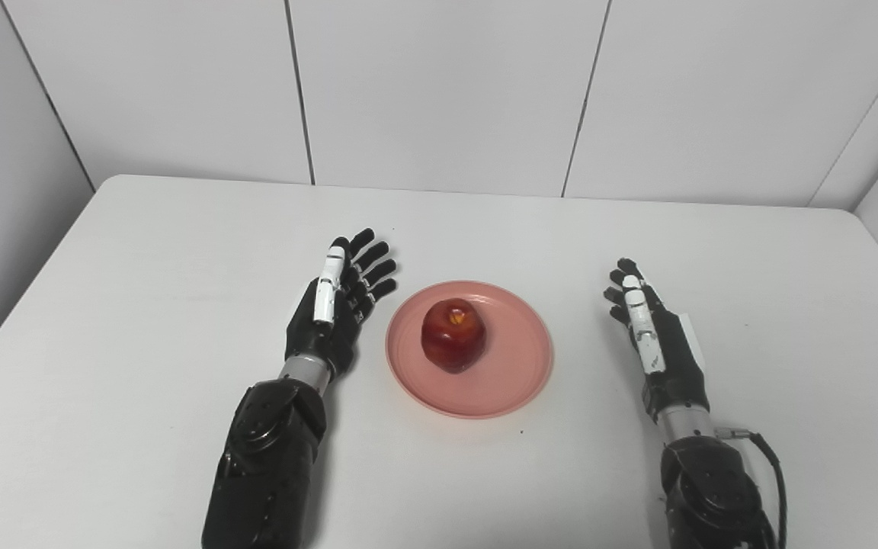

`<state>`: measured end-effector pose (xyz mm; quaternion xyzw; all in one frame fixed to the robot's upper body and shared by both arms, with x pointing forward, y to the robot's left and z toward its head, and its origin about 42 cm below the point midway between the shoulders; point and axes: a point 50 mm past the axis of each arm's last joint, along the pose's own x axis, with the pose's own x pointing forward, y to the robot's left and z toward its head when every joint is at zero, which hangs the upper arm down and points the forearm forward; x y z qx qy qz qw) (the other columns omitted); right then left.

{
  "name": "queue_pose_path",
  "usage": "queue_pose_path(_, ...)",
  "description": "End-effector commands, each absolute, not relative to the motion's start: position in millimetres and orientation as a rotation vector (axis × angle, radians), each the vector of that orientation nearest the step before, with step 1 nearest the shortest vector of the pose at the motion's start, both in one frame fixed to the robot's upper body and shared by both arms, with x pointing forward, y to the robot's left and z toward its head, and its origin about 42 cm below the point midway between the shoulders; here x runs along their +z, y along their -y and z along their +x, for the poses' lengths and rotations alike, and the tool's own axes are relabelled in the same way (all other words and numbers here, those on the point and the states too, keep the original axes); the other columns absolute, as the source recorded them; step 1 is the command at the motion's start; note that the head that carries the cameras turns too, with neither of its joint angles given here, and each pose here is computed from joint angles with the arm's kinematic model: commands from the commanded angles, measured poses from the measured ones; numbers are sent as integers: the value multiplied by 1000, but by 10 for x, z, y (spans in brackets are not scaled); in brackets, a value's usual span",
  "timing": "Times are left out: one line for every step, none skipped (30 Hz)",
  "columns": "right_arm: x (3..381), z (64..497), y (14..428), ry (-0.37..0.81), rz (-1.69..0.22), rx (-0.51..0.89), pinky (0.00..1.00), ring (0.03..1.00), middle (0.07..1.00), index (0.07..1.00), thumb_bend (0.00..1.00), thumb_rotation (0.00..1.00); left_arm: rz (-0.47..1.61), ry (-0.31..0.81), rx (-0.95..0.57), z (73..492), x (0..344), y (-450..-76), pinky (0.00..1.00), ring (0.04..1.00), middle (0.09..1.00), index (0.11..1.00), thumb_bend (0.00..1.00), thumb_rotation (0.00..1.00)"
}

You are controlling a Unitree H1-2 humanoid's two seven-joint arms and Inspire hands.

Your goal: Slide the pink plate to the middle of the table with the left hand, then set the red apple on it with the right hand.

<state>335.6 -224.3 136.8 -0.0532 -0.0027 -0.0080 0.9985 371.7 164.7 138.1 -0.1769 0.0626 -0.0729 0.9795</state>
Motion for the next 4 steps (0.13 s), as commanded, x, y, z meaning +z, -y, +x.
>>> queue_pose_path(1595, 3437, 2223, 137, -95, -7, 898, 889, 915, 921, 287, 1000, -344, -110, -142, 3712, 1433, -1648, 859, 859, 879, 869, 372, 1000)
queue_pose_path(1598, 3432, 2223, 137, -92, -7, 898, 891, 915, 921, 286, 1000, -345, -109, -142, 3707, 1433, -1647, 859, 859, 879, 868, 372, 1000)
queue_pose_path(1599, 3429, 2224, 139, -90, -7, 904, 893, 916, 921, 286, 1000, -346, -109, -143, 3703, 1434, -1647, 858, 858, 879, 867, 372, 1000)
queue_pose_path(1601, 3427, 2223, 139, -84, -7, 904, 893, 915, 920, 282, 1000, -345, -108, -144, 3699, 1434, -1647, 857, 858, 879, 867, 373, 1000)
